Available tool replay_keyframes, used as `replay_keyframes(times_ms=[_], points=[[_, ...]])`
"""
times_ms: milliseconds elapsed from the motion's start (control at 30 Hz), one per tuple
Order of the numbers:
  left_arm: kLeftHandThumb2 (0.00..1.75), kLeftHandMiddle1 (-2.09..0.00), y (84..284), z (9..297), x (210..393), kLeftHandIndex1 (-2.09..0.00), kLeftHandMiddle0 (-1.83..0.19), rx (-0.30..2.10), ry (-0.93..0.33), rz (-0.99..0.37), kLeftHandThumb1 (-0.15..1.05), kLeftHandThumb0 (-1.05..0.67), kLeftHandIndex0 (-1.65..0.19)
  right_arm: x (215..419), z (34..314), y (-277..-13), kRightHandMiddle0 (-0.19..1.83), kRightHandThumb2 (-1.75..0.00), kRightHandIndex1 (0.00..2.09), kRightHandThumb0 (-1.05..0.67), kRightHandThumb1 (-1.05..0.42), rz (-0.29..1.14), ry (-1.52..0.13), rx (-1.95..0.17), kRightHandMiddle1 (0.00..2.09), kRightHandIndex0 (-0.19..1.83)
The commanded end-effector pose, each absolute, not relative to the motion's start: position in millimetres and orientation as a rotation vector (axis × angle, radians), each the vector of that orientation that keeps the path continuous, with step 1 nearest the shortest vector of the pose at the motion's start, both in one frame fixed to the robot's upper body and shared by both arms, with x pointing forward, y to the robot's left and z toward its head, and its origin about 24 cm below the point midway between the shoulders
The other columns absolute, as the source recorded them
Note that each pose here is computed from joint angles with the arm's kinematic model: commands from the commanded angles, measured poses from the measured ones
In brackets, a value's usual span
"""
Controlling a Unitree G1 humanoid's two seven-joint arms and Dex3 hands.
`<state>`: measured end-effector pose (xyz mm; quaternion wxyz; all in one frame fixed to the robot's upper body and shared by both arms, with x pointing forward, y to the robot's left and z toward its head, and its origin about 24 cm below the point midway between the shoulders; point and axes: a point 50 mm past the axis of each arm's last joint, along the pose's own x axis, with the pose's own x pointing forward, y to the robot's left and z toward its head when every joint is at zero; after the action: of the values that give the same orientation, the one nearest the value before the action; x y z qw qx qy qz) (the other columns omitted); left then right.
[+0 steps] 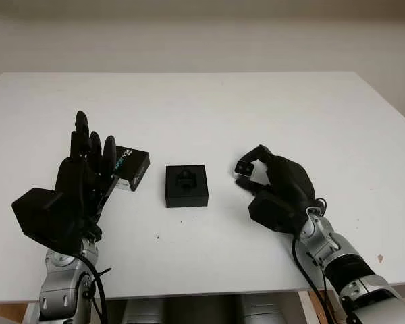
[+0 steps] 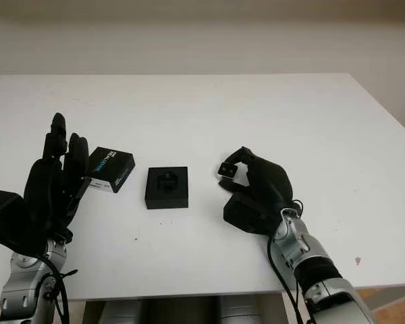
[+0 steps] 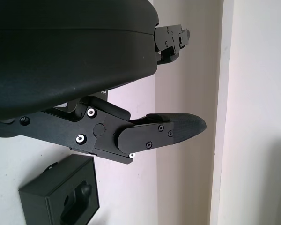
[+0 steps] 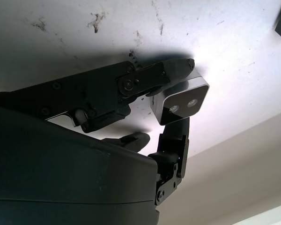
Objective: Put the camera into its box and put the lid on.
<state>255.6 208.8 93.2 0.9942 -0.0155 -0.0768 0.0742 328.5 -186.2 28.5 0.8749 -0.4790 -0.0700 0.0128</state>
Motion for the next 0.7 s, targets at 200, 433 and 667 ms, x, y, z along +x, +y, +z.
replay_keyframes(times_ms=[200, 433, 667], points=[[0.51, -0.05, 208.0, 98.3, 258.3, -0.05, 0.12, -0.034, -0.171, 0.144, 1.05, -0.57, 0.13, 329.1, 28.3, -185.4, 0.44, -0.06, 0.07, -0.44, -0.98, -0.008, -0.152, -0.887, 1.43, 0.46], [0.50, -0.05, 208.1, 98.9, 258.2, -0.06, 0.12, -0.040, -0.174, 0.142, 1.05, -0.57, 0.13, 332.4, 33.8, -187.4, 0.39, -0.06, 0.05, -0.43, -1.00, -0.010, -0.151, -0.755, 1.50, 0.43], [0.51, -0.05, 207.9, 99.0, 257.9, -0.05, 0.11, -0.038, -0.174, 0.135, 1.05, -0.57, 0.13, 335.8, 39.6, -186.1, 0.39, -0.06, 0.05, -0.44, -1.01, 0.007, -0.143, -0.676, 1.52, 0.42]])
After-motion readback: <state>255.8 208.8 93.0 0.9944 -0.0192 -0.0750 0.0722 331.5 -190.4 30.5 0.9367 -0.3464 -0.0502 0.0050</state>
